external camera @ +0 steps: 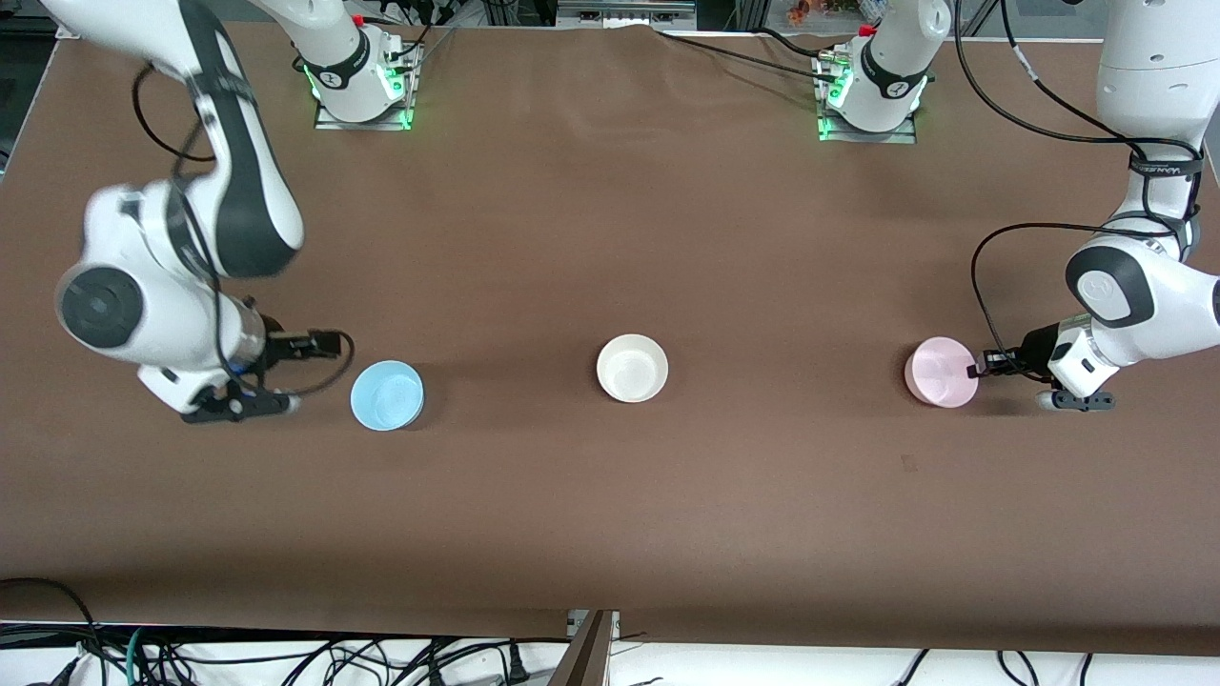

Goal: Stack pink and blue bowls on white bowl
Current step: 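Grasp pink bowl with the left gripper while the right gripper reaches blue bowl, then carry the pink bowl into the white bowl with the left gripper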

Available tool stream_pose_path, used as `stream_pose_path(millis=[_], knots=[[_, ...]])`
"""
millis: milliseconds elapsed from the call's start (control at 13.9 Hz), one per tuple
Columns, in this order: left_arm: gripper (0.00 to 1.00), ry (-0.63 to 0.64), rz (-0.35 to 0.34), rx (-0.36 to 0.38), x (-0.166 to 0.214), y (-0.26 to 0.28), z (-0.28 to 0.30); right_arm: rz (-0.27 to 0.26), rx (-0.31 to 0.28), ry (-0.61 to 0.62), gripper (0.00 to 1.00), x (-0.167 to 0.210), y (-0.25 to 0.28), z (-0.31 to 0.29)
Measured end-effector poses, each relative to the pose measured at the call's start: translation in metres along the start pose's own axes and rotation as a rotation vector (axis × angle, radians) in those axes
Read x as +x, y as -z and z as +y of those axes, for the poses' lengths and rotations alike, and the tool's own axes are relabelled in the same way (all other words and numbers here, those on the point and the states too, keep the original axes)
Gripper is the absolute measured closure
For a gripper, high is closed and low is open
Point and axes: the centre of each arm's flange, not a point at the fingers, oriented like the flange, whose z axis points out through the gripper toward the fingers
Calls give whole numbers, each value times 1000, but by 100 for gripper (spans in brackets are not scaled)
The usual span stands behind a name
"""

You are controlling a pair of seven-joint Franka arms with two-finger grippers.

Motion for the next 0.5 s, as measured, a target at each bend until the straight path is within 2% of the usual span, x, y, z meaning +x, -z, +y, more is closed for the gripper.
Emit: stream_pose_path(millis=[144,287,431,503], knots=[[97,0,-8,-18,9,8,16,11,16,-9,1,17,-48,-3],[97,31,-33,-55,27,25,59,22,17,-11,1,27,-80,-4],[97,37,-52,-64,44,40,118,28,16,-12,6,31,-98,-4],[97,32,-57,-67,49,41,150,25,15,-12,15,32,-104,-5]])
